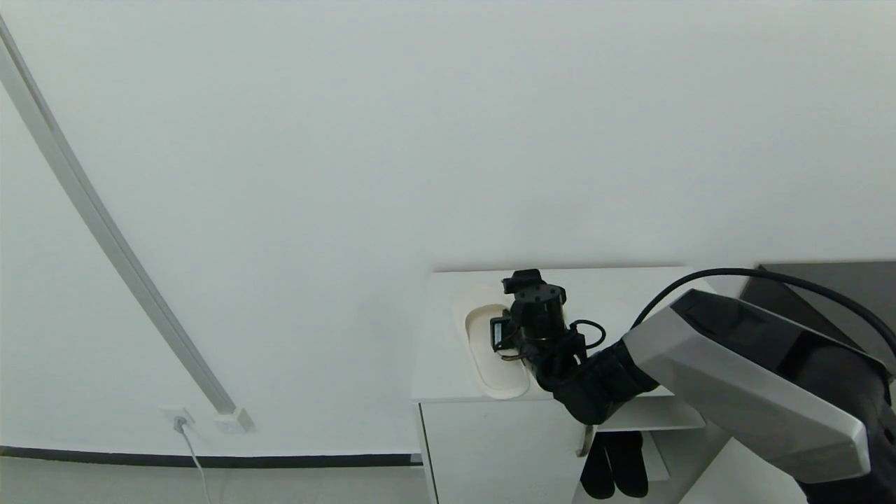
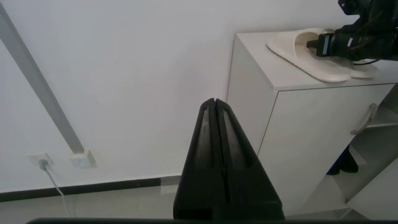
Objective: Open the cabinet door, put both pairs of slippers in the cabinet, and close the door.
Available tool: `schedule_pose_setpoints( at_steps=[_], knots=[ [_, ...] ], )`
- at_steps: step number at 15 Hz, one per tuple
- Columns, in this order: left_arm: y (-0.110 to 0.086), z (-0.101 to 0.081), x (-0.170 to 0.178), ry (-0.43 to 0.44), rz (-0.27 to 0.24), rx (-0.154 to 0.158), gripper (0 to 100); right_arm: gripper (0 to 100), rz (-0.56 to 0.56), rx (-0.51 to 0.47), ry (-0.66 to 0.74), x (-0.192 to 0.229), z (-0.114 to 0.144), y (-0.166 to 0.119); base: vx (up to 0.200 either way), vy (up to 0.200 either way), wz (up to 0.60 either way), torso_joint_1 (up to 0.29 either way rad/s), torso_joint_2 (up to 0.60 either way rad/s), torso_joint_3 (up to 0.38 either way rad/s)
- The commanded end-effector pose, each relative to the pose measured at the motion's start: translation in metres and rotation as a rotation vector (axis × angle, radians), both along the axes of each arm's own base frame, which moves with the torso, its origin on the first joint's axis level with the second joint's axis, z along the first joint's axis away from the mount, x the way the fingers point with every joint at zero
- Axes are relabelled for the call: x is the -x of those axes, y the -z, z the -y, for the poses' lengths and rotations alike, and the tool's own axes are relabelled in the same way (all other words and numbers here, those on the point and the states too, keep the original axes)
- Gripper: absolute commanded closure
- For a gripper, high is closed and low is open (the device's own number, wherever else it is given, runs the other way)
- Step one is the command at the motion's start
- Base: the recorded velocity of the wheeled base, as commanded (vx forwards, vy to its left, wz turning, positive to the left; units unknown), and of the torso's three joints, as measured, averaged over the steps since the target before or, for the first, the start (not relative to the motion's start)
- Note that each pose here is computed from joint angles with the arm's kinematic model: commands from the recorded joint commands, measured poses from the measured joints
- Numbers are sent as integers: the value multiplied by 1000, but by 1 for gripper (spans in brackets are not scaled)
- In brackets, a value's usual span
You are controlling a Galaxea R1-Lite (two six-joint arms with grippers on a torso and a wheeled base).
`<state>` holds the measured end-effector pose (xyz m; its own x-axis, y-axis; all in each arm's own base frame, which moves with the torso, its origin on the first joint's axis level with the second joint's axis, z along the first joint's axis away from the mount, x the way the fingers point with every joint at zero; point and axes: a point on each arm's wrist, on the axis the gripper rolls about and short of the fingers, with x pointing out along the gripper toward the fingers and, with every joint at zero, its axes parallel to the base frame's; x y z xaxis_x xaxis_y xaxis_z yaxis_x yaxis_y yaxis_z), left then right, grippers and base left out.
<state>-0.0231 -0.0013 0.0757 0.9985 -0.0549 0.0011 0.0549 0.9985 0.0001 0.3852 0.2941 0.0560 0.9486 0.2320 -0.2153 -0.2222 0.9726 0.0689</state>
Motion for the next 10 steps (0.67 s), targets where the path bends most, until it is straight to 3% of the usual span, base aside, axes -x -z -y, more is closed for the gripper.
schedule_pose_setpoints(
  at_steps=[1, 5, 7, 10],
  knots=[
    [0, 0, 0, 0, -1, 0, 100, 100, 0, -1, -1, 0, 0, 1, 0, 0, 0, 0, 0, 0],
    [0, 0, 0, -1, -1, 0, 100, 100, 37, -31, -1, 10, 7, -31, 0, 0, 0, 0, 0, 0],
    [0, 0, 0, -1, -1, 0, 100, 100, 44, -37, -10, 31, 21, -57, 0, 0, 0, 0, 0, 0],
    [0, 0, 0, 0, -1, -2, 100, 100, 10, -22, -84, 85, 48, -67, 0, 0, 0, 0, 0, 0]
  ],
)
